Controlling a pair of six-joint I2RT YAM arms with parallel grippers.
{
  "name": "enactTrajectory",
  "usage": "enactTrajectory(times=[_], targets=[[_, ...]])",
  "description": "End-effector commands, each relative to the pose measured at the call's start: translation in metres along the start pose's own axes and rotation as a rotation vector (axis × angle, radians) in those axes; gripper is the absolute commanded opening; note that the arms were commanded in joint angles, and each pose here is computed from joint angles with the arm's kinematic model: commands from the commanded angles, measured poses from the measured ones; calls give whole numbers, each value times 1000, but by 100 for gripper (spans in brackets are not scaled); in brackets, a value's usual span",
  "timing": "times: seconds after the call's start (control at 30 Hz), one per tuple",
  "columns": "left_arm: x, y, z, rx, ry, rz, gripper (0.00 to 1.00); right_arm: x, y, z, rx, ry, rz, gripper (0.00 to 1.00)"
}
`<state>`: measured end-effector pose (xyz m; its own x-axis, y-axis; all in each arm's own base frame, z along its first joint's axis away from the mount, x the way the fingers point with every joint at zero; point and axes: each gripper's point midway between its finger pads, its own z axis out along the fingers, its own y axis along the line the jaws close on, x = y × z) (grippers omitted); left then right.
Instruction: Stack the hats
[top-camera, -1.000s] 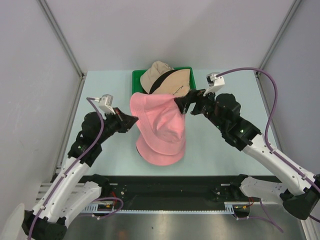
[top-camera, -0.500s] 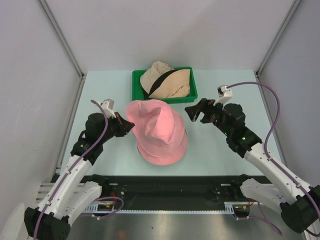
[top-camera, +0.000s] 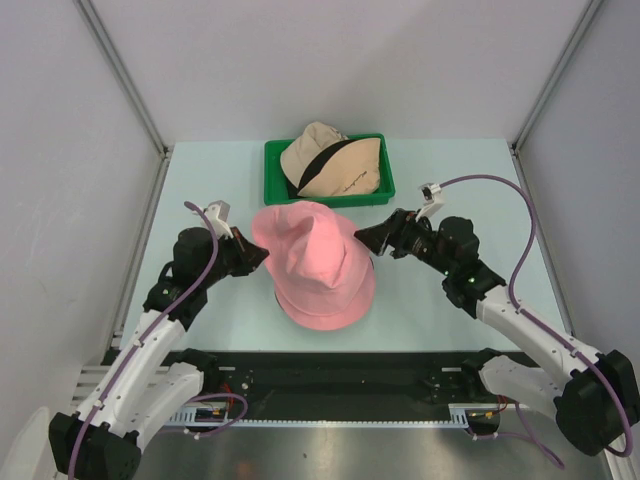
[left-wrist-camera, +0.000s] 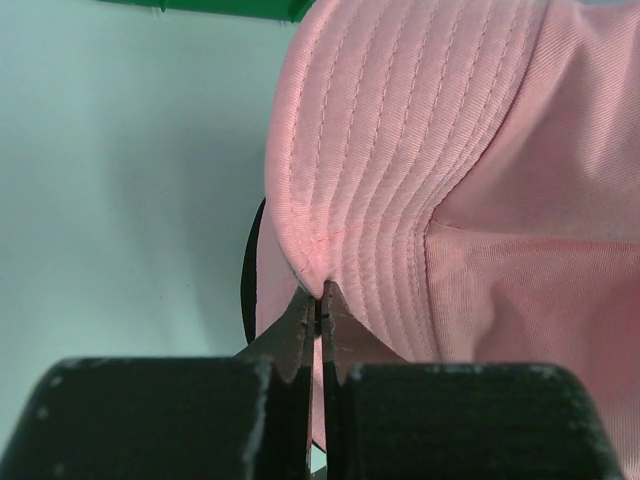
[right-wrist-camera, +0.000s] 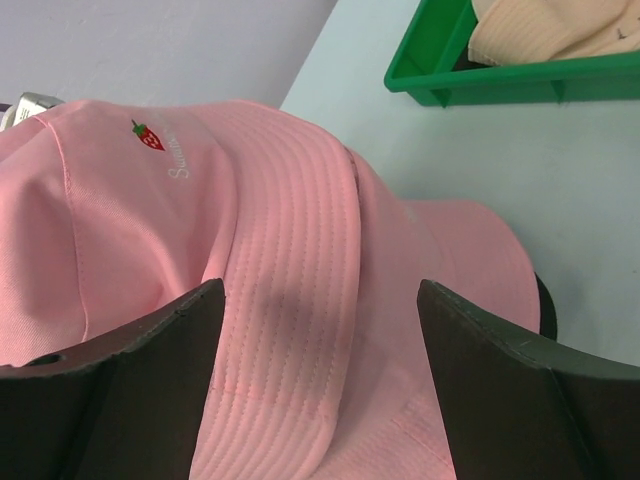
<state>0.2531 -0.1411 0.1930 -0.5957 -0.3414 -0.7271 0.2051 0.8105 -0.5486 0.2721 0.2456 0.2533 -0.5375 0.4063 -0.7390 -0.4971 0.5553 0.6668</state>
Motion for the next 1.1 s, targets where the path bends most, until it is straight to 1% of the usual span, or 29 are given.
enactTrajectory(times=[0.0, 0.1, 0.27, 0.37, 0.43, 0.47, 0.53, 0.57, 0.63, 0.67, 0.73, 0.77, 0.8, 1.07], targets=[[-3, 7, 1, -21, -21, 17, 0, -5, 22, 5, -90, -14, -1, 82], [-4, 8, 1, -23, -26, 21, 0, 1, 20, 7, -79, 6, -1, 84], [-5, 9, 0, -28, -32, 28, 0, 12, 29, 7, -117, 53, 22, 84], [-6, 7, 0, -21, -39, 31, 0, 18, 33, 8, -135, 91, 63, 80], [-7, 5, -1, -12, -43, 32, 0, 21, 34, 9, -142, 108, 84, 70], [-7, 6, -1, -11, -45, 33, 0, 22, 35, 9, -145, 112, 92, 60], [-6, 4, -1, -2, -45, 34, 0, 23, 34, 9, -139, 121, 101, 47], [-7, 3, -1, 4, -48, 35, 0, 22, 35, 10, -140, 120, 102, 33], [-8, 2, -1, 7, -55, 39, 0, 20, 37, 9, -142, 113, 108, 24], [-8, 3, -2, 5, -54, 40, 0, 20, 38, 8, -147, 114, 108, 17], [-9, 3, -3, 3, -59, 42, 0, 17, 41, 6, -155, 105, 108, 10], [-10, 2, -4, 6, -62, 45, 0, 15, 43, 5, -158, 100, 111, 3], [-12, 0, -6, 11, -71, 45, 0, 13, 46, 3, -164, 92, 110, 0], [-35, -24, -29, 71, -138, 66, 0, 3, 65, -12, -197, 53, 127, 0]])
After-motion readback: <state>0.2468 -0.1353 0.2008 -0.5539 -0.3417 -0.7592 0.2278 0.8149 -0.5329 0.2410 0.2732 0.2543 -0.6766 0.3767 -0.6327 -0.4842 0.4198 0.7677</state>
